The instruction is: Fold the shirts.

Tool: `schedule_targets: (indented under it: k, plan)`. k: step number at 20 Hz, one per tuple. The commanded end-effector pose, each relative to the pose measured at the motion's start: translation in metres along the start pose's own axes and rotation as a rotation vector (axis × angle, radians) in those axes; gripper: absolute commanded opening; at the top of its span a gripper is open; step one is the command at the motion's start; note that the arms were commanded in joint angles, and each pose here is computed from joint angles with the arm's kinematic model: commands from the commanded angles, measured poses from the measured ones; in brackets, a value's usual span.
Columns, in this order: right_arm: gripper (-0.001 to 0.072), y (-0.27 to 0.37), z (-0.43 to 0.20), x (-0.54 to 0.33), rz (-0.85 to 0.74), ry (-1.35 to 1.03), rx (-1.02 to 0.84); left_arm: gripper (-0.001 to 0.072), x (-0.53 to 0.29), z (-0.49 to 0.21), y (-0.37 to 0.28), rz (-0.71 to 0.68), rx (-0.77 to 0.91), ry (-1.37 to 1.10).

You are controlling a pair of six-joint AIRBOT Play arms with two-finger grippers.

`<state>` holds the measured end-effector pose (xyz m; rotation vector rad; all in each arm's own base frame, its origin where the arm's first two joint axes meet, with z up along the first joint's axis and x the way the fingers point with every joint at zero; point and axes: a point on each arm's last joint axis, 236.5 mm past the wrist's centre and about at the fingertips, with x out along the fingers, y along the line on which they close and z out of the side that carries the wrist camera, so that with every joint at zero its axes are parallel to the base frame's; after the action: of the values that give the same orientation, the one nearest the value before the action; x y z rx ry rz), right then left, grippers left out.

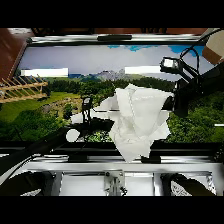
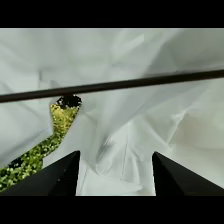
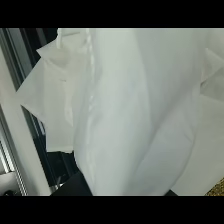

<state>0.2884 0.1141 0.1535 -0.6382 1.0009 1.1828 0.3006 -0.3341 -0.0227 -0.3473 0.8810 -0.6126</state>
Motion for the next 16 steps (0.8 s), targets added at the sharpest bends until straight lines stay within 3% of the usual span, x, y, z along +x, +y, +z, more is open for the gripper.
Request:
schedule_targets:
  k: [1, 7, 8, 10, 12, 15, 16]
  plan:
    - [0.0062, 0.001, 0.0, 0.0, 0.002, 0.002, 0.008, 0.0562, 0.009, 0.007, -0.002, 0.002, 0.005, -0.01]
    - [0.0062, 0.001, 0.002, -0.001, 0.001, -0.006, 0.006, 0.0526, 0.028, -0.002, 0.0, 0.013, -0.002, 0.045]
    - [0.0063, 0.001, 0.002, -0.001, -0.003, -0.007, 0.006, 0.046, 0.029, -0.004, 0.0, 0.014, -0.002, 0.054]
    - [0.0062, -0.002, 0.004, -0.001, -0.014, -0.017, 0.005, 0.0435, 0.029, -0.004, 0.0, 0.014, -0.002, 0.052]
    - [0.0062, -0.005, 0.006, -0.001, -0.025, -0.024, 0.004, 0.0236, 0.029, -0.004, 0.0, 0.015, -0.018, 0.052]
    - [0.0063, -0.005, 0.005, -0.001, -0.027, -0.021, 0.005, 0.0044, 0.028, -0.001, 0.001, 0.016, -0.039, 0.043]
    - [0.0063, -0.006, 0.005, -0.001, -0.032, -0.018, 0.005, 0.0043, 0.027, 0.001, 0.002, 0.016, -0.043, 0.04]
